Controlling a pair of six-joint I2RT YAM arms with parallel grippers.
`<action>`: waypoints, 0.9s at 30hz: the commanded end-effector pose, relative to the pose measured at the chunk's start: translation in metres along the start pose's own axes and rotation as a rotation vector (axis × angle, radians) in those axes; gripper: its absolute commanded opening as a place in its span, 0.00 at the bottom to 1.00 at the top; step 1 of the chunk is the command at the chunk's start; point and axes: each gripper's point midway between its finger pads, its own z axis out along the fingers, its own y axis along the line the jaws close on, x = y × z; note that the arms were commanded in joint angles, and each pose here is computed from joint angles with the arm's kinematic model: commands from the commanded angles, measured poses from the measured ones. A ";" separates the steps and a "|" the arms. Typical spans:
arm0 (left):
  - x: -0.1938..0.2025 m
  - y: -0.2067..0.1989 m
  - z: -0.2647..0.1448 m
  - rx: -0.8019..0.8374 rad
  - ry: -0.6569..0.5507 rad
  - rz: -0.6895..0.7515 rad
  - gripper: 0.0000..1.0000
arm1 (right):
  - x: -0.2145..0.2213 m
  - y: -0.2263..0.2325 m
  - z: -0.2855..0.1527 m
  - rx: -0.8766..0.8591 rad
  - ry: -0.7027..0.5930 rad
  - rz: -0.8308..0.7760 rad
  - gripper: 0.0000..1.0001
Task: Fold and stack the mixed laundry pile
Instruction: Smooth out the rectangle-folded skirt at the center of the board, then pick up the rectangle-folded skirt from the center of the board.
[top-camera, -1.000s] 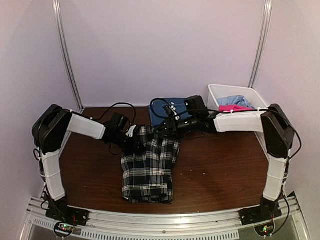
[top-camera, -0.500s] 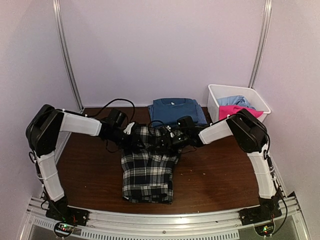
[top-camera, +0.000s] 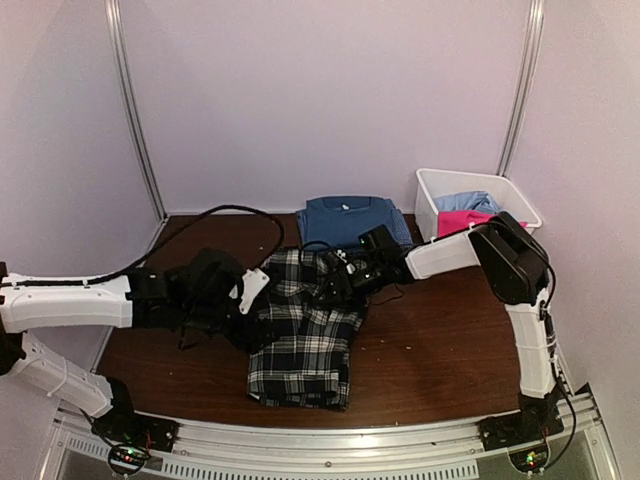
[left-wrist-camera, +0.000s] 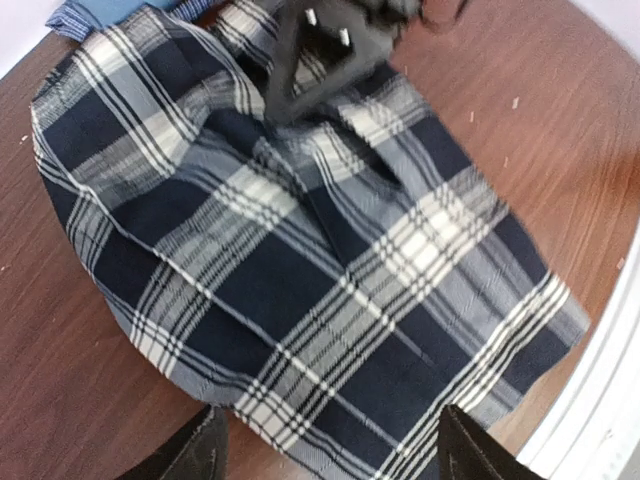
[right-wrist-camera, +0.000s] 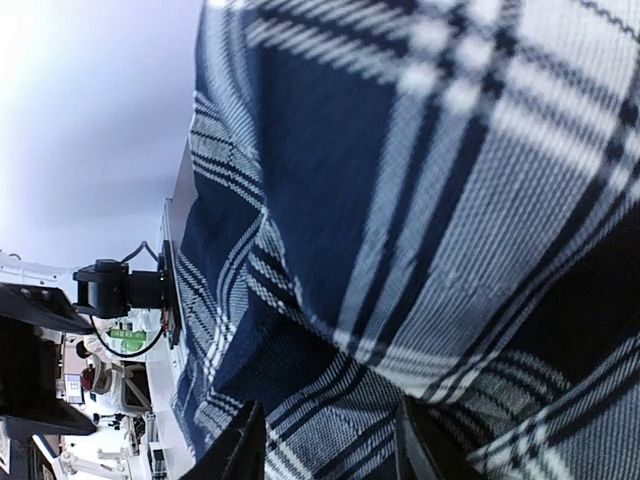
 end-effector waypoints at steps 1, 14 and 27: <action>0.032 0.001 -0.010 -0.215 0.051 0.237 0.74 | -0.011 0.059 -0.031 -0.019 -0.009 -0.074 0.46; 0.083 -0.083 0.011 -0.293 0.179 0.790 0.78 | 0.077 0.098 0.015 -0.106 0.169 -0.043 0.41; 0.115 -0.107 0.068 -0.359 0.240 0.956 0.82 | 0.136 0.021 0.042 -0.031 0.308 0.062 0.33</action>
